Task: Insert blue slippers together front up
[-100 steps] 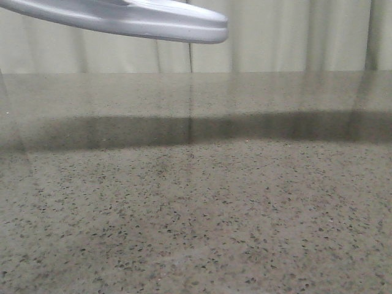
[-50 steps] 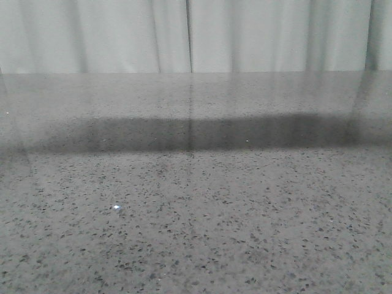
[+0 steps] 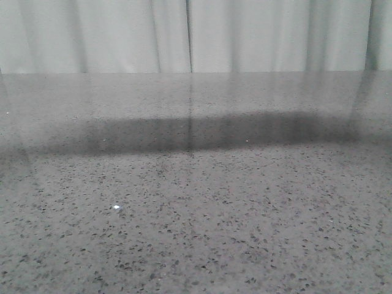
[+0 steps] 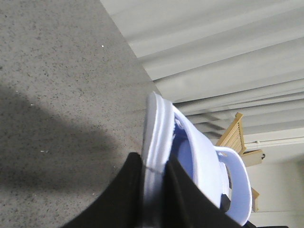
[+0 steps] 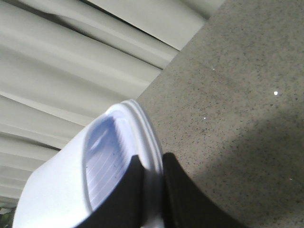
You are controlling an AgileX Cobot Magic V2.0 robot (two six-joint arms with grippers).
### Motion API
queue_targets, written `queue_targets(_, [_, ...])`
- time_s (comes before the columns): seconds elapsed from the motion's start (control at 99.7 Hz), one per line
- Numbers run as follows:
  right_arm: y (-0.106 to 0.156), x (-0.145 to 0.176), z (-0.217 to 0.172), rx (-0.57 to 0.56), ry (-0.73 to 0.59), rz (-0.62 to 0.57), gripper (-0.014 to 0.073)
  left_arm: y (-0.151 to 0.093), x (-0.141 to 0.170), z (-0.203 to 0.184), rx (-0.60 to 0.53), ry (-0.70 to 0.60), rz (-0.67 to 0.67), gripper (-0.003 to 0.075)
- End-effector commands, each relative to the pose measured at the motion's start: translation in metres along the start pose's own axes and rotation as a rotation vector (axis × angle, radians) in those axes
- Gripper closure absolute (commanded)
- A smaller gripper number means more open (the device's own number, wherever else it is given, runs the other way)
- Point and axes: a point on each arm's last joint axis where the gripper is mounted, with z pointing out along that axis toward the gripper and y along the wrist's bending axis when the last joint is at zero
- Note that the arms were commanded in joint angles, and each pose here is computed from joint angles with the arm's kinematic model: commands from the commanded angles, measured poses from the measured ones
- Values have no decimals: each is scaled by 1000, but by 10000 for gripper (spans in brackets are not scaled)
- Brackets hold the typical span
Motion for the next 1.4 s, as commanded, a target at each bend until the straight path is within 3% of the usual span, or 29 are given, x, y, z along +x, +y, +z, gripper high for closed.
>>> queue_targets(0.0, [17, -6, -3, -75, -49, -6, 702, -19, 4, -4, 113, 44, -45, 701])
queue_targets(0.261, [21, -1, -2, -102, -38, -11, 702, -28, 10, -6, 214, 117, -81, 701])
queue_targets(0.451, [16, 4, 10, -62, 8, -9, 702, -32, 12, -7, 258, 146, -93, 701])
queue_targets(1.003, [27, 50, 56, -92, 115, -50, 702, -39, 21, -10, 329, 230, -94, 701])
queue_targets(1.214, [35, 52, 57, -134, 98, -115, 702, -36, 28, 3, 315, 303, -99, 701])
queue_targets(1.394, [33, 52, 57, -138, 85, -254, 701, -33, 27, 6, 301, 288, -84, 701])
